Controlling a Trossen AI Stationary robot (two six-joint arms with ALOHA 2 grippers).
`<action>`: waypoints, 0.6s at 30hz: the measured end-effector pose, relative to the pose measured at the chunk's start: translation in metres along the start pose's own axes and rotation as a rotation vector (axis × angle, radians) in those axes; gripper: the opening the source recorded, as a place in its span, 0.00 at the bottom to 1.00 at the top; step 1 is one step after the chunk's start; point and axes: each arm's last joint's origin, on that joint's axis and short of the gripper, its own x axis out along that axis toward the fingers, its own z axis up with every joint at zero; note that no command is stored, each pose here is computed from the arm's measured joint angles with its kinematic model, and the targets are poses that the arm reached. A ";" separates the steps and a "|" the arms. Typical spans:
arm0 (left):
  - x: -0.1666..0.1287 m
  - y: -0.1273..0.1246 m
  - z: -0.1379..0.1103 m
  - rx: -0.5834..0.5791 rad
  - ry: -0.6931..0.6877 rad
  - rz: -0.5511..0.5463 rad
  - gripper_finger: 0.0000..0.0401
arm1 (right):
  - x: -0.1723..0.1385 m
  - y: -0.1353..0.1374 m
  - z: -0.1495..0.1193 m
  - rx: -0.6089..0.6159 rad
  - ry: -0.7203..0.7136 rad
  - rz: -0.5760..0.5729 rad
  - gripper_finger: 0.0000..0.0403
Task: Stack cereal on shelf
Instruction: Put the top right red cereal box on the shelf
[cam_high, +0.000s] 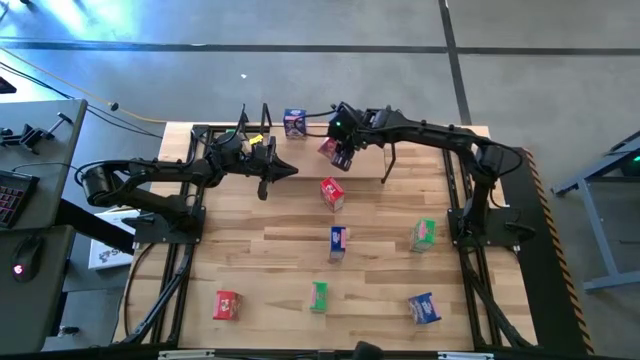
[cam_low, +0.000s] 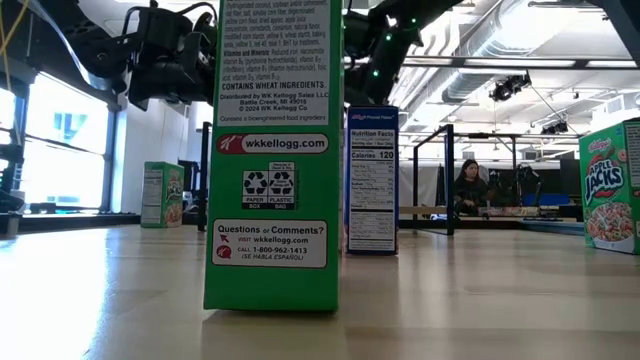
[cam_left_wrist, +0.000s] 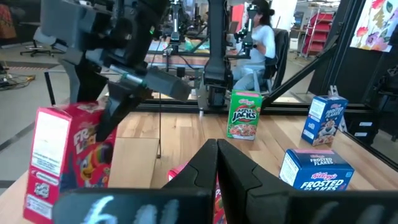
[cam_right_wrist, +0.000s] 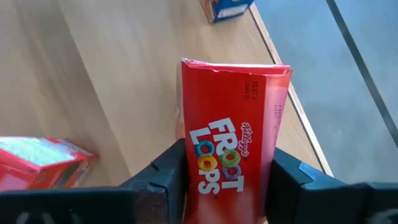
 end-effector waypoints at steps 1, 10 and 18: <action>0.000 0.000 0.000 0.000 0.000 0.000 0.01 | 0.001 0.000 0.000 0.000 0.002 -0.002 0.37; 0.000 0.000 0.000 -0.001 0.001 0.000 0.01 | 0.004 0.000 0.001 -0.007 0.002 -0.037 0.60; 0.000 0.000 0.000 0.000 0.001 0.000 0.01 | -0.022 0.005 0.006 -0.050 0.001 -0.023 0.55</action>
